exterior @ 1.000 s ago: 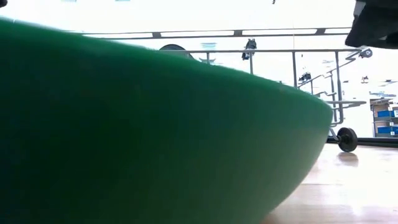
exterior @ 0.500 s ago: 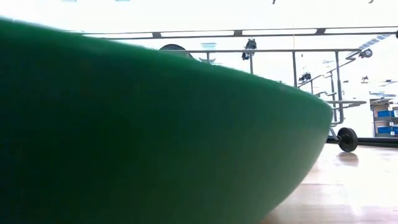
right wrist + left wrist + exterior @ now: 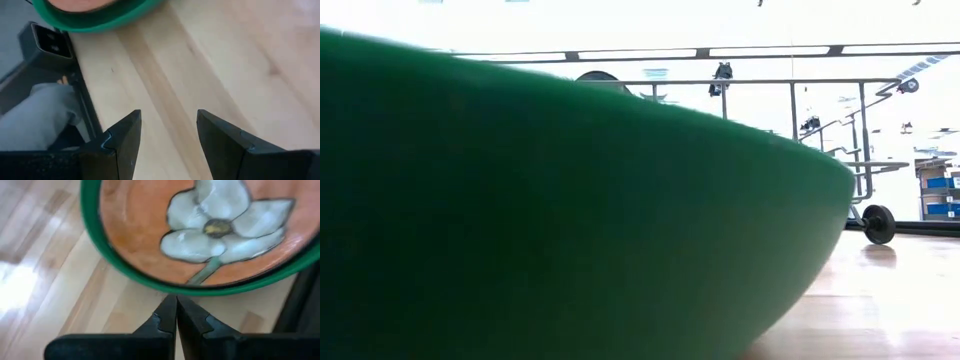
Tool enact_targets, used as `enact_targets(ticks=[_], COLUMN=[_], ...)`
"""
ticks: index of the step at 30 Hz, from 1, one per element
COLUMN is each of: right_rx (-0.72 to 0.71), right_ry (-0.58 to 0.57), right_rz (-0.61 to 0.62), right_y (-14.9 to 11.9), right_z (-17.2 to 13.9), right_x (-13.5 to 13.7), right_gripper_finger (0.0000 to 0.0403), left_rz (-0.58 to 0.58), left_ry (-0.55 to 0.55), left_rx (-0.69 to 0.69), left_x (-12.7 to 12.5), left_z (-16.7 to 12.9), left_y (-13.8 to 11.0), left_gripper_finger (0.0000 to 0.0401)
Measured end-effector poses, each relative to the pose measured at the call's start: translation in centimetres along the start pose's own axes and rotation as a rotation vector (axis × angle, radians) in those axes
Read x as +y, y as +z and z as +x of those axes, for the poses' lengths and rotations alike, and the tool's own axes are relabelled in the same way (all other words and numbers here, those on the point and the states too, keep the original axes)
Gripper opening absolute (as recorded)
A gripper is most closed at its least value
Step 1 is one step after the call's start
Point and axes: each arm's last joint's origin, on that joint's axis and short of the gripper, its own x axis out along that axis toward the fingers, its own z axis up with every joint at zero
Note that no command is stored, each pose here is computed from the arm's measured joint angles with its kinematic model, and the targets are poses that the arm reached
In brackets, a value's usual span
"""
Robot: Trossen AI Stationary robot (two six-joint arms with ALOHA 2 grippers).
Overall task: Sort dishes
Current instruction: Put the orange floral plate into the dish rack
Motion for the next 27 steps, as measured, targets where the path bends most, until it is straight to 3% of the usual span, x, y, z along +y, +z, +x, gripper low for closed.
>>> enact_targets(ticks=[5, 11, 19, 27], right_rx=[-0.035, -0.124, -0.282, -0.302], right_ry=[0.076, 0.065, 0.083, 0.061], right_rz=[0.01, -0.001, 0.0, 0.086], right_y=[0.1, 1.0, 2.9, 4.1], right_z=[2.0, 3.5, 2.6, 4.4], right_x=[0.8, 1.3, 3.5, 3.8], right_gripper_finger=[0.0183, 0.0183, 0.0183, 0.0183], left_rz=[0.022, 0.054, 0.09, 0.123], left_ry=[0.061, 0.106, 0.146, 0.184], left_rx=[-0.004, -0.041, -0.044, -0.067], left_x=[0.0, 0.2, 0.7, 1.3], left_z=[0.8, 1.4, 1.6, 2.5], left_y=[-0.7, -0.9, -1.0, -1.5], left_gripper_finger=[0.0, 0.0, 0.0, 0.0])
